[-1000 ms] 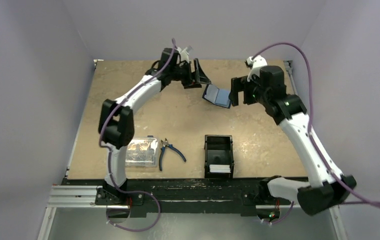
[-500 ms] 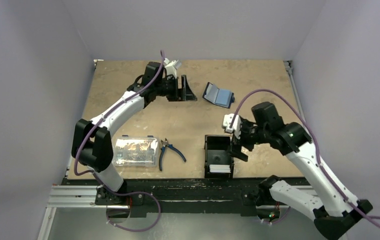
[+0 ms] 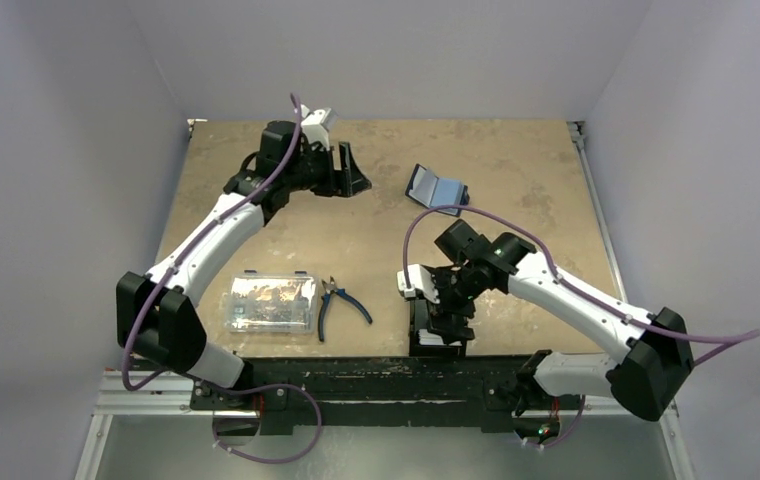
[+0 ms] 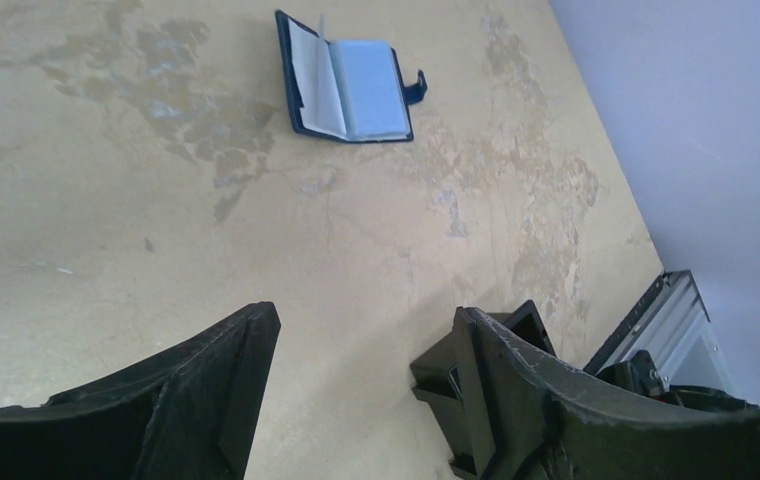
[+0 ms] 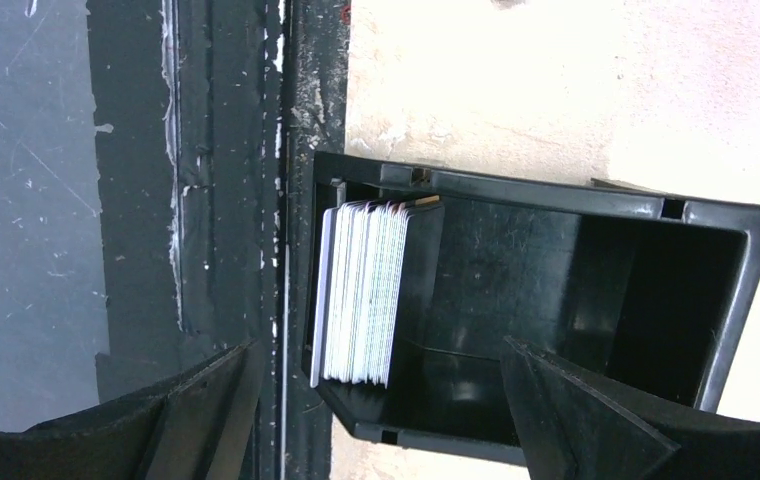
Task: Put the credit cards into the card holder
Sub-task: Pick up the credit card from the storage box.
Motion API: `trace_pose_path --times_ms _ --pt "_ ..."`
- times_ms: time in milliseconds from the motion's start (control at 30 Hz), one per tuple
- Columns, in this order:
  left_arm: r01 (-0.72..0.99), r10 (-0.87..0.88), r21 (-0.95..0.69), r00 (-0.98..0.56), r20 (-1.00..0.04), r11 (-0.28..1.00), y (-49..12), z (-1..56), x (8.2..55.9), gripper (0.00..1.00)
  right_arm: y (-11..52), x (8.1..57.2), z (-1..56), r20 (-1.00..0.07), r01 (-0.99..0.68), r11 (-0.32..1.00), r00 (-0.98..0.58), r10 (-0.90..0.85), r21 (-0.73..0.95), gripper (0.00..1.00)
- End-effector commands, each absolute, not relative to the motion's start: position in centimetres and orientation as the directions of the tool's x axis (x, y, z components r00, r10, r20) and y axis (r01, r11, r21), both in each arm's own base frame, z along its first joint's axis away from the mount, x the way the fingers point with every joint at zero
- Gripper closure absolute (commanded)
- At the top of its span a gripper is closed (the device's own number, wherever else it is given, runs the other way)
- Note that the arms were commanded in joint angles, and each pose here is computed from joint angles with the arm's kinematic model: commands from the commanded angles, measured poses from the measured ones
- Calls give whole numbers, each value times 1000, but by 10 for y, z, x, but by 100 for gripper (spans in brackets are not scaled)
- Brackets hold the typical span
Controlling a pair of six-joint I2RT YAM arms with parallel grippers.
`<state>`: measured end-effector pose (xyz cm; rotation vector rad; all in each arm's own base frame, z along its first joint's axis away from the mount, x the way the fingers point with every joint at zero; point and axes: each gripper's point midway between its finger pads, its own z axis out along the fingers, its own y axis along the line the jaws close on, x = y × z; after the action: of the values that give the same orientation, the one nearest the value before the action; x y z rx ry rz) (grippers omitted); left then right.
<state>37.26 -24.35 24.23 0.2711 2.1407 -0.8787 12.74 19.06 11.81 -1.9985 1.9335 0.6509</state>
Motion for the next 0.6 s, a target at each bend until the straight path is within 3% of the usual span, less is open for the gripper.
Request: trace_pose_path --times_ms 0,567 --pt "452 -130 -459 -589 -798 765 -221 268 387 31 206 129 114 -538 -990 -99 27 -842 105 2" --pt "451 -149 -484 -598 -787 750 -218 268 389 32 208 122 83 -464 -979 -83 -12 -886 185 1"
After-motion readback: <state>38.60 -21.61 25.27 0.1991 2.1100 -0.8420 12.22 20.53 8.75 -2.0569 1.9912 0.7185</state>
